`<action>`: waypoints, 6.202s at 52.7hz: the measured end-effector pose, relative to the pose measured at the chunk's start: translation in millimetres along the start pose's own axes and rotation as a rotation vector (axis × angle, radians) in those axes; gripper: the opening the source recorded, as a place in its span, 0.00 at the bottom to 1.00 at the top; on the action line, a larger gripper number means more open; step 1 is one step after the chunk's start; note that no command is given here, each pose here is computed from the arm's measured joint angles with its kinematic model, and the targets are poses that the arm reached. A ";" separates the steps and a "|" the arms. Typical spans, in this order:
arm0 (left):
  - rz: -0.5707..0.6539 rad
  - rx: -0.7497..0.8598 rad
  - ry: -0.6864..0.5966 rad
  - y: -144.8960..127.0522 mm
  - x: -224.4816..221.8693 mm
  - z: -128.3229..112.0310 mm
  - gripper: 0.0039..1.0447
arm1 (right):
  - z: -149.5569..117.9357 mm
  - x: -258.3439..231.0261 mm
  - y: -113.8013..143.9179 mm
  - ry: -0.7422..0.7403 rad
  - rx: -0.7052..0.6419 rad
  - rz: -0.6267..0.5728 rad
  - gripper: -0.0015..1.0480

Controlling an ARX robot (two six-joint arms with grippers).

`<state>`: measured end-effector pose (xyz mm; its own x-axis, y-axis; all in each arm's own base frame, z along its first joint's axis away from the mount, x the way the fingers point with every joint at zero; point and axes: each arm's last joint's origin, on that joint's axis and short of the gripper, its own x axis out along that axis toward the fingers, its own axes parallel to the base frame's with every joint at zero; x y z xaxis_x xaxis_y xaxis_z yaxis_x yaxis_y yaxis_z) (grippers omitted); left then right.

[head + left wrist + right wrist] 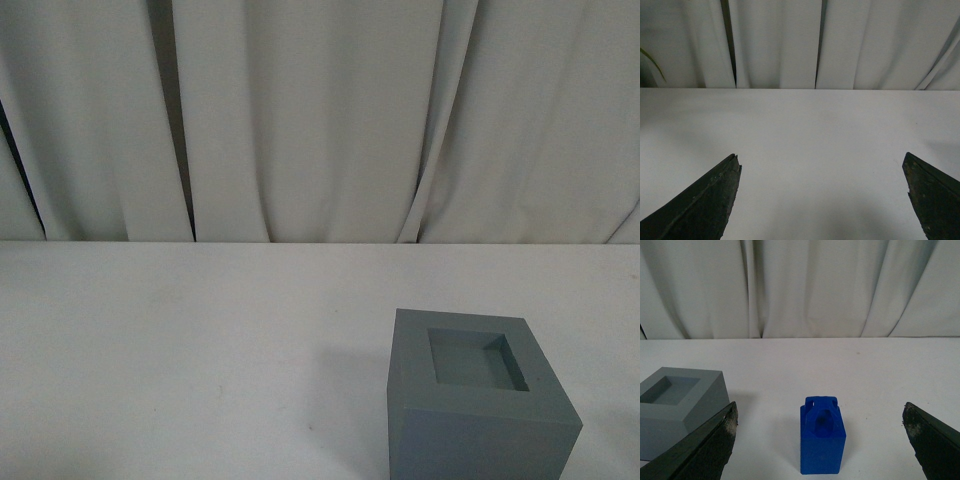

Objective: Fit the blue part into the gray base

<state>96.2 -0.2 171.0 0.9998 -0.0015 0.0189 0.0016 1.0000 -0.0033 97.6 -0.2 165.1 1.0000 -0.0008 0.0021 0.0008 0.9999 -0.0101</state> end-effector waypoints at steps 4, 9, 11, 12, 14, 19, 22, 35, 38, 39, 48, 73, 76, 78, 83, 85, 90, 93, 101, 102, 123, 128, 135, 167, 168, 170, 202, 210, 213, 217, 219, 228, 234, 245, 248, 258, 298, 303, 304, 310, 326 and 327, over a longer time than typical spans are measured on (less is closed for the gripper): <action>0.000 0.000 0.000 0.0 0.0 0.0 0.94 | 0.0 0.0 0.0 0.000 0.000 0.000 0.93; 0.000 0.000 0.000 0.0 0.0 0.0 0.94 | -0.1 0.0 -0.1 0.001 0.000 0.000 0.93; 0.000 0.000 0.000 0.0 0.0 0.0 0.94 | -0.8 0.7 0.2 0.023 -0.030 0.100 0.93; 0.001 0.000 0.000 0.0 0.0 0.0 0.94 | -1.3 1.0 -0.6 0.030 -0.034 0.106 0.93; -0.001 0.000 0.000 0.0 0.0 0.0 0.94 | -2.2 1.8 -0.4 0.048 -0.063 0.234 0.93; 0.002 0.000 0.000 0.0 0.0 0.0 0.94 | -1.9 3.6 1.5 0.077 -0.081 0.384 0.93; 0.000 0.000 0.000 0.0 0.0 0.0 0.94 | 6.8 7.0 1.8 0.069 -0.104 0.418 0.93; 0.000 0.000 0.000 0.0 0.0 0.0 0.94 | 85.2 59.7 -4.2 0.230 -0.274 0.472 0.93; 0.000 0.000 0.000 0.0 0.0 0.0 0.94 | 96.6 71.0 -5.4 0.268 -0.302 0.503 0.93; 0.000 0.000 0.000 0.0 0.0 0.0 0.94 | 98.7 73.1 -5.6 0.274 -0.314 0.511 0.93; 0.000 0.000 0.000 0.0 0.0 0.0 0.94 | 128.5 116.2 -11.0 0.462 -0.524 0.654 0.93; 0.000 0.000 0.000 0.0 0.0 0.0 0.94 | 110.5 183.3 -22.6 0.911 -0.978 0.933 0.93; 0.000 0.000 0.000 0.0 0.0 0.0 0.94 | 106.2 191.0 -22.0 0.927 -0.983 0.939 0.93; 0.000 0.000 0.000 0.0 0.0 0.0 0.94 | 101.8 195.9 -21.0 0.950 -0.988 0.947 0.93; 0.000 0.000 0.000 0.0 0.0 0.0 0.94 | 92.7 200.7 -18.4 0.992 -0.980 0.980 0.93; 0.000 0.000 0.000 0.0 0.0 0.0 0.94 | 89.8 202.0 -17.6 1.005 -0.978 0.992 0.93; 0.000 0.000 0.000 0.0 0.0 0.0 0.94 | 83.0 208.1 -17.0 1.038 -0.990 1.014 0.93; 0.000 0.000 0.000 0.0 0.0 0.0 0.94 | 80.5 211.6 -17.3 1.052 -0.999 1.018 0.93; 0.000 0.000 0.000 0.0 0.0 0.0 0.94 | 69.8 220.7 -19.4 1.107 -1.032 1.041 0.93; 0.000 0.000 0.000 0.0 0.0 0.0 0.94 | 68.5 222.0 -19.7 1.113 -1.041 1.037 0.93; 0.000 0.000 0.000 0.0 0.0 0.0 0.94 | 57.9 236.1 -13.3 1.117 -1.066 1.057 0.93; 0.000 0.000 0.000 0.0 0.0 0.0 0.94 | 54.9 237.0 -10.3 1.123 -1.067 1.072 0.93; 0.000 0.000 0.000 0.0 0.0 0.0 0.94 | 53.1 237.9 -9.8 1.135 -1.076 1.072 0.86; 0.000 0.000 0.000 0.0 0.0 0.0 0.94 | 99.2 237.6 5.4 1.052 -1.057 1.127 0.46; 0.000 0.000 0.000 0.0 0.0 0.0 0.94 | 103.9 237.1 7.9 1.042 -1.060 1.127 0.46; 0.000 0.000 0.000 0.0 0.0 0.0 0.94 | 111.3 236.5 11.9 1.026 -1.067 1.128 0.46; 0.000 0.000 0.000 0.0 0.0 0.0 0.94 | 180.9 202.9 107.5 0.794 -1.151 1.167 0.46; 0.000 0.000 0.000 0.0 0.0 0.0 0.94 | 171.7 197.8 119.1 0.805 -1.173 1.157 0.46; 0.000 0.000 0.000 0.0 0.0 0.0 0.94 | 169.3 197.7 120.5 0.811 -1.169 1.155 0.46; 0.000 0.000 0.000 0.0 0.0 0.0 0.94 | 166.1 197.9 121.6 0.817 -1.163 1.151 0.46; 0.000 0.000 0.000 0.0 0.0 0.0 0.94 | 164.5 198.1 122.1 0.820 -1.161 1.146 0.46; 0.000 0.000 0.000 0.0 0.0 0.0 0.94 | 161.1 200.2 124.4 0.825 -1.155 1.135 0.46; 0.000 0.000 0.000 0.0 0.0 0.0 0.94 | 157.2 203.0 126.3 0.834 -1.152 1.125 0.45; 0.000 0.000 0.000 0.0 0.0 0.0 0.94 | 146.3 211.8 130.9 0.860 -1.139 1.115 0.45; 0.000 0.000 0.000 0.0 0.0 0.0 0.94 | 144.0 213.1 132.4 0.866 -1.136 1.117 0.45; 0.000 0.000 0.000 0.0 0.0 0.0 0.94 | 138.6 218.3 137.3 0.874 -1.133 1.110 0.45; 0.000 0.000 0.000 0.0 0.0 0.0 0.94 | 129.6 228.1 147.6 0.915 -1.103 1.120 0.45; 0.000 0.000 0.000 0.0 0.0 0.0 0.94 | 129.6 227.8 148.8 0.922 -1.116 1.116 0.45; 0.000 0.000 0.000 0.0 0.0 0.0 0.94 | 129.9 227.5 148.9 0.925 -1.118 1.117 0.45; 0.000 0.000 0.000 0.0 0.0 0.0 0.94 | 130.9 228.2 149.5 0.924 -1.125 1.114 0.45; 0.000 0.000 0.000 0.0 0.0 0.0 0.94 | 135.3 230.8 148.4 0.905 -1.125 1.111 0.74; 0.000 0.000 0.000 0.0 0.0 0.0 0.94 | 136.0 231.0 148.3 0.901 -1.122 1.112 0.76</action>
<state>96.2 -0.2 171.0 0.9998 -0.0015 0.0189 0.0016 1.0000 -0.0033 328.5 149.3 300.2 0.2309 0.2020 -0.9518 -0.9729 0.0590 -0.2235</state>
